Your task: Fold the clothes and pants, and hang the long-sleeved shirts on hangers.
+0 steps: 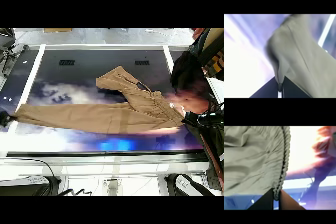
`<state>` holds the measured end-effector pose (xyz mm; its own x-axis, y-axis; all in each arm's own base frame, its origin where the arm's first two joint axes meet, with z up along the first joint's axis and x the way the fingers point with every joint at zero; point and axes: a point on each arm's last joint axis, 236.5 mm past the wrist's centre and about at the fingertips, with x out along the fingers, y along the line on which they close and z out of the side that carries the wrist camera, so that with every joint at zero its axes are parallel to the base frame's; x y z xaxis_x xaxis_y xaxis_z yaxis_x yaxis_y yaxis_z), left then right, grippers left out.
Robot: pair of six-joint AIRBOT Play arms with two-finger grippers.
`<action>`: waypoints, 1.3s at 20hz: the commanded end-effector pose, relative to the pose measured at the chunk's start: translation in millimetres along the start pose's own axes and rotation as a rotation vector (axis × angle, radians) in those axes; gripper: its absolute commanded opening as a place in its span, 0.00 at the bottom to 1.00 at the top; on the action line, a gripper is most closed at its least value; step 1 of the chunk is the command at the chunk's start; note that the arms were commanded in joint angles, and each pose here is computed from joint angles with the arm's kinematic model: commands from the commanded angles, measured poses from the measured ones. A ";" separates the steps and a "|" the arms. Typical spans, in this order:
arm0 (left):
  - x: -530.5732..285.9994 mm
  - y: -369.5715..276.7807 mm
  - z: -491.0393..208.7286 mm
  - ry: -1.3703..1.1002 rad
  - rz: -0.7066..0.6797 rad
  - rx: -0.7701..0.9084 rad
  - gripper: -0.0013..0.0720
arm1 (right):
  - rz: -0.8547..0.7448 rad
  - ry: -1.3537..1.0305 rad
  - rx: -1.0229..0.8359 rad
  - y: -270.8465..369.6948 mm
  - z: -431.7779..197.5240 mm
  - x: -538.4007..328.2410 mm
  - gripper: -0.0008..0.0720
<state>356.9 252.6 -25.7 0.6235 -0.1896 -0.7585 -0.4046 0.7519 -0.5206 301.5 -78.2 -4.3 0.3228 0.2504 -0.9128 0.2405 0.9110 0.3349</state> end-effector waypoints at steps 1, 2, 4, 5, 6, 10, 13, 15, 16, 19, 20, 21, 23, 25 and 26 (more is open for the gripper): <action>-52.2 -4.9 32.9 0.008 0.123 0.067 0.03 | -0.049 -0.024 0.014 -1.7 3.3 -22.9 0.06; -67.2 6.4 32.2 0.032 0.206 0.092 0.03 | -0.068 0.003 0.005 -3.6 -3.5 -28.6 0.06; -87.1 27.6 21.1 0.085 0.329 0.122 0.03 | -0.073 0.112 0.001 -2.7 -31.5 -33.9 0.06; -91.9 36.6 7.9 0.146 0.366 0.129 0.03 | -0.058 0.180 0.005 0.6 -47.5 -34.6 0.06; -95.3 46.9 -7.8 0.220 0.399 0.129 0.03 | -0.053 0.223 0.010 0.8 -58.7 -33.5 0.06; -103.8 87.7 -55.5 0.424 0.514 0.069 0.03 | -0.044 0.335 0.043 -4.6 -96.0 -13.2 0.06; -107.1 107.4 -82.9 0.507 0.558 0.050 0.03 | -0.047 0.419 0.065 -10.1 -125.8 0.1 0.06; -104.9 116.2 -101.5 0.559 0.562 0.033 0.03 | -0.067 0.456 0.067 -16.0 -137.5 2.4 0.06; -101.1 118.2 -109.7 0.581 0.552 0.024 0.03 | -0.072 0.464 0.067 -17.1 -139.6 2.2 0.06; -89.8 124.6 -125.9 0.626 0.533 0.004 0.03 | -0.074 0.476 0.078 -16.9 -142.2 0.8 0.06; -85.7 127.0 -126.0 0.626 0.529 0.003 0.03 | -0.075 0.468 0.077 -17.4 -140.5 1.6 0.06; -81.0 126.0 -125.2 0.618 0.516 -0.002 0.04 | -0.078 0.452 0.076 -18.3 -137.0 3.2 0.07; -70.8 118.1 -119.8 0.582 0.473 -0.015 0.95 | -0.094 0.401 0.070 -22.7 -126.0 7.7 0.69; -64.0 109.0 -114.3 0.562 0.445 -0.012 0.97 | -0.117 0.330 0.062 -29.0 -110.4 13.1 0.96; -60.0 102.7 -110.0 0.550 0.428 -0.008 0.97 | -0.135 0.271 0.056 -34.0 -97.1 16.6 0.95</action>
<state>187.3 278.9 -76.7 -0.0729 -0.1477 -0.9863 -0.5447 0.8344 -0.0847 187.1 -58.0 -49.1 -0.0663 0.2780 -0.9583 0.3162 0.9168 0.2440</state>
